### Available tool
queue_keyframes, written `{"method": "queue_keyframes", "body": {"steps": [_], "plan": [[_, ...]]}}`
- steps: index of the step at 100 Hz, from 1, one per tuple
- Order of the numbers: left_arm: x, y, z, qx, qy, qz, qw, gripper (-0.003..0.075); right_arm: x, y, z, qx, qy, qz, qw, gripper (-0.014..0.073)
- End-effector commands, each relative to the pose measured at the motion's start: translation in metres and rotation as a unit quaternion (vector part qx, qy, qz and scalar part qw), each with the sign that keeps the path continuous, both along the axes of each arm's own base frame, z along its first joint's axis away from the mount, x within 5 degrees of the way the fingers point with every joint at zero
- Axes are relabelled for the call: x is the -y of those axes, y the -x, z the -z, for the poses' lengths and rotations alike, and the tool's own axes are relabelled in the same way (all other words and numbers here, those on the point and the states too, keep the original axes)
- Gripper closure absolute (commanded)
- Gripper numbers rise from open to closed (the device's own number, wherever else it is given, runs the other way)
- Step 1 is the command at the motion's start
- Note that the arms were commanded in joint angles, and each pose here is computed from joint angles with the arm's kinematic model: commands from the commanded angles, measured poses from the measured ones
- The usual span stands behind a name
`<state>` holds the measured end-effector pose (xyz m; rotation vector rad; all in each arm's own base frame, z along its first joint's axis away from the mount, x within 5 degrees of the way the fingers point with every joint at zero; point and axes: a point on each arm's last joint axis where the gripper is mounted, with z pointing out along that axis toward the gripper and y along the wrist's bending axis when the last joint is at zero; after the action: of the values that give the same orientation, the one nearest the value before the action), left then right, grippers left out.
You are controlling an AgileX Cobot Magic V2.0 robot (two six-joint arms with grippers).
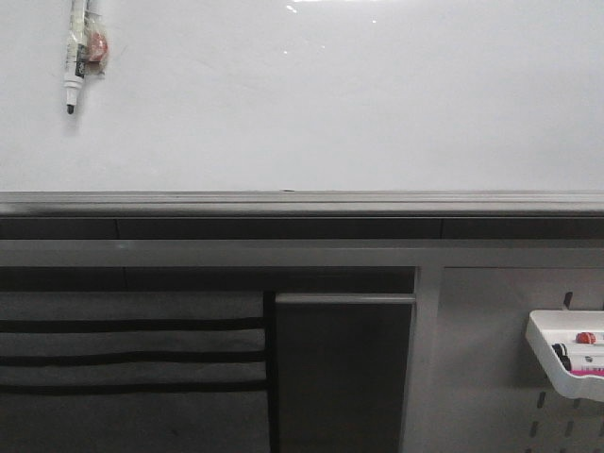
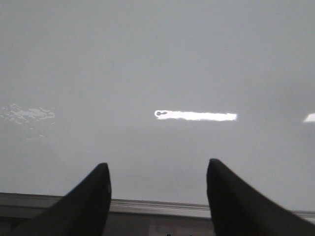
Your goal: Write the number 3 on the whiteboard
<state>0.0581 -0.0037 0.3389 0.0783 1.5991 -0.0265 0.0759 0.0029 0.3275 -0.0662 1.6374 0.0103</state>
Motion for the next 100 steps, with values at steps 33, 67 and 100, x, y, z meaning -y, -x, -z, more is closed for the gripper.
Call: {"method": "queue_keyframes", "body": {"steps": [33, 67, 100], "plan": [[0.002, -0.004, -0.015, 0.032, 0.020, 0.009, 0.999, 0.0318, 0.000, -0.001, -0.013, 0.023, 0.004, 0.002, 1.000, 0.0204], [0.018, -0.054, -0.015, -0.078, -0.010, 0.071, 0.994, 0.0378, -0.002, -0.013, -0.021, -0.032, 0.016, -0.003, 0.999, 0.0160], [0.054, -0.134, 0.000, -0.134, -0.020, 0.123, 0.983, 0.0387, -0.005, -0.027, -0.026, -0.038, 0.007, -0.012, 0.999, 0.0117]]}}
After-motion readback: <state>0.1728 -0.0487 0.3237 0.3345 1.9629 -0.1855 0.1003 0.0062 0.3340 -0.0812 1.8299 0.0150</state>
